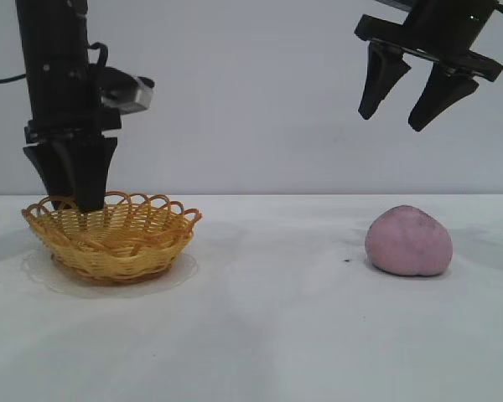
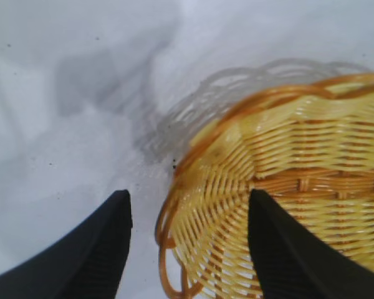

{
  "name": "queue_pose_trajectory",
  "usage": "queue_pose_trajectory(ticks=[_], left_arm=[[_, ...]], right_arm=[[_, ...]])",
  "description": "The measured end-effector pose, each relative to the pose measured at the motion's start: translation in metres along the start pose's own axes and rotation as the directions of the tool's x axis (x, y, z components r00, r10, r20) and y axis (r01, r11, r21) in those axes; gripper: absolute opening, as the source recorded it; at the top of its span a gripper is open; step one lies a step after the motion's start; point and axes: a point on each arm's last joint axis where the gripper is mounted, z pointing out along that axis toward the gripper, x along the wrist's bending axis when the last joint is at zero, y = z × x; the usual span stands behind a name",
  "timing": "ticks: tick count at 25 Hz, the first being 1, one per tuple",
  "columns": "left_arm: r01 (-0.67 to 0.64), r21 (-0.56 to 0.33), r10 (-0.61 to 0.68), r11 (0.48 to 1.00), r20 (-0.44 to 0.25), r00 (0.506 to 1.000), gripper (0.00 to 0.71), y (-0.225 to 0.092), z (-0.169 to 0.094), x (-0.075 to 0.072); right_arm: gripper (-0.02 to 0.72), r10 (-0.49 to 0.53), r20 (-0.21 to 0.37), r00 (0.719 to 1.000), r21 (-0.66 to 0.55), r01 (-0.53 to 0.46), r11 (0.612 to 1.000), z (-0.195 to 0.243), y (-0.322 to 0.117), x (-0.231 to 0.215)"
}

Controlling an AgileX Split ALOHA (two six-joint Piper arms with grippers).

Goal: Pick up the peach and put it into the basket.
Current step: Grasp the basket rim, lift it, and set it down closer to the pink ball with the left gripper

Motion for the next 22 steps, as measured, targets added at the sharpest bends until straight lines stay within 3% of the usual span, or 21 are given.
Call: queue_pose_trajectory(ticks=[1, 4, 6, 9, 10, 14, 19, 22], left_arm=[[-0.001, 0.013, 0.001, 1.0, 0.003, 1.0, 0.367, -0.001, 0.003, 0.0], [-0.003, 0.043, 0.002, 0.999, 0.014, 1.0, 0.155, -0.003, 0.006, 0.0], [-0.004, 0.056, 0.003, 0.998, 0.022, 1.0, 0.064, -0.003, 0.004, -0.001], [0.03, 0.055, -0.032, 0.998, 0.023, 0.999, 0.064, -0.003, -0.001, -0.001], [0.05, 0.05, -0.051, 0.998, 0.02, 0.998, 0.0, -0.003, -0.006, -0.002], [0.204, 0.002, -0.204, 0.979, -0.003, 0.979, 0.0, -0.001, -0.029, -0.004], [0.387, -0.064, -0.388, 0.92, -0.001, 0.922, 0.0, -0.002, -0.058, -0.009], [0.458, -0.099, -0.457, 0.883, 0.036, 0.889, 0.0, -0.003, -0.073, -0.014]], right_arm=[[0.439, 0.0, 0.0, 1.0, 0.0, 0.0, 1.0, 0.0, 0.0, 0.0], [0.439, 0.0, -0.001, 1.0, 0.002, 0.0, 1.0, 0.0, 0.0, 0.0], [0.439, 0.0, -0.001, 1.0, 0.002, 0.0, 1.0, 0.0, 0.0, 0.0], [0.439, 0.0, -0.001, 1.0, 0.002, 0.0, 1.0, 0.0, 0.0, 0.0], [0.439, 0.0, -0.001, 1.0, 0.002, 0.0, 1.0, 0.0, 0.0, 0.0], [0.439, 0.0, -0.002, 1.0, 0.004, 0.0, 1.0, 0.0, 0.0, 0.0], [0.439, 0.0, -0.003, 1.0, 0.007, 0.0, 1.0, 0.0, -0.001, 0.0], [0.439, 0.0, -0.003, 1.0, 0.007, 0.0, 1.0, 0.0, -0.001, 0.0]])
